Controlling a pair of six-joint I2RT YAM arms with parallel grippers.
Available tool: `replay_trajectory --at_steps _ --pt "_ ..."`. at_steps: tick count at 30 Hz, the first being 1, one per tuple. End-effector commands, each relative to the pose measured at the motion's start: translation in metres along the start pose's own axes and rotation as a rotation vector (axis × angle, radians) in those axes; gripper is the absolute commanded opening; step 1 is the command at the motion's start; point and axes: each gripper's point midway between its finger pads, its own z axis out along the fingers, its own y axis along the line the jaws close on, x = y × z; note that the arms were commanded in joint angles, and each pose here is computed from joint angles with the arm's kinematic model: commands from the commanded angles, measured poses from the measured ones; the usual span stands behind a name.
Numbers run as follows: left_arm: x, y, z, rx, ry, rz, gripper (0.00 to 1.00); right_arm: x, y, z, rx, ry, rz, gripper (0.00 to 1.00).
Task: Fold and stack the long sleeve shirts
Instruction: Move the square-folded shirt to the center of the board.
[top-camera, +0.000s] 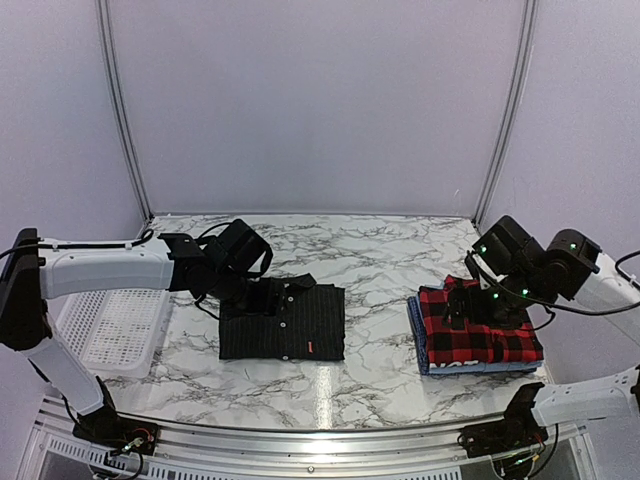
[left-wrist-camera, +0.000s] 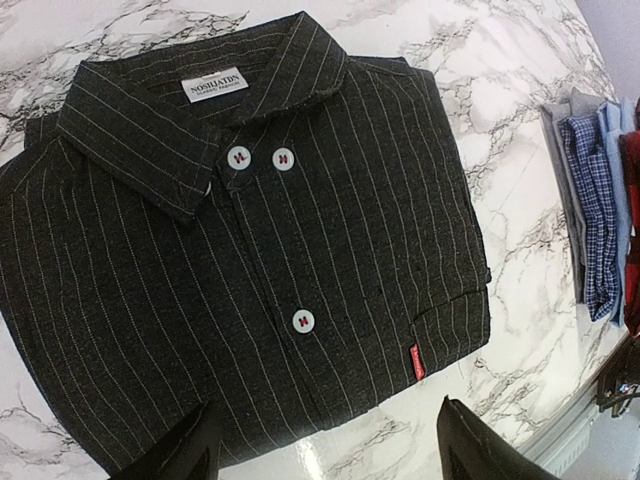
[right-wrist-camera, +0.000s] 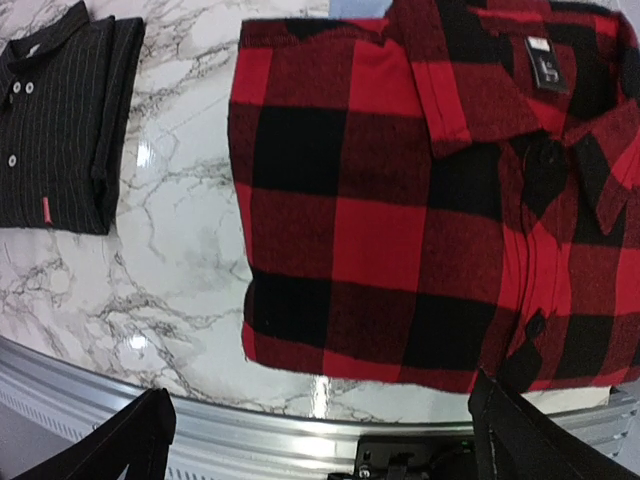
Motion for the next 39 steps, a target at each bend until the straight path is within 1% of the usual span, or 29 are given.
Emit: replay_trajectory --at_steps 1,4,5,9,12,17,21,24,25,28,30,33,39 --pt "0.001 -0.003 0.001 0.02 -0.012 0.014 0.77 0.037 -0.008 -0.016 -0.029 0.145 0.013 0.99" --pt "0.004 -0.007 0.003 0.041 0.005 0.018 0.77 0.062 -0.004 -0.002 -0.066 0.247 0.048 0.98" --pt "0.004 -0.007 0.003 0.041 0.005 0.019 0.77 0.067 -0.005 0.004 -0.068 0.261 0.063 0.98" --pt "0.004 -0.006 0.005 0.038 0.004 0.017 0.77 0.071 -0.004 0.023 -0.105 0.218 0.13 0.99" --pt "0.005 -0.005 0.005 0.036 0.004 0.018 0.77 0.084 -0.007 0.043 -0.112 0.232 0.176 0.99" --pt "0.005 -0.003 0.006 0.03 0.006 0.022 0.77 0.093 -0.011 0.07 -0.111 0.22 0.215 0.98" --pt "0.006 -0.003 0.007 0.029 0.009 0.021 0.77 0.089 -0.02 0.087 -0.05 0.19 0.196 0.99" --pt "0.006 -0.004 0.008 0.029 0.011 0.021 0.77 0.083 -0.019 0.098 -0.042 0.16 0.182 0.99" --pt "0.006 -0.003 0.008 0.029 0.011 0.021 0.77 0.077 -0.024 0.103 -0.007 0.126 0.17 0.99" --pt "0.005 -0.004 0.008 0.029 0.009 0.025 0.77 0.067 -0.033 0.116 0.063 0.077 0.137 0.99" --pt "0.004 -0.004 0.007 0.032 0.006 0.028 0.77 0.063 -0.036 0.123 0.096 0.069 0.13 0.99" --pt "0.003 -0.003 0.005 0.029 0.0 0.028 0.77 0.061 -0.031 0.137 0.088 0.066 0.128 0.98" --pt "0.002 -0.002 0.005 0.03 0.0 0.026 0.77 0.027 -0.031 0.147 0.163 -0.031 0.059 0.99"
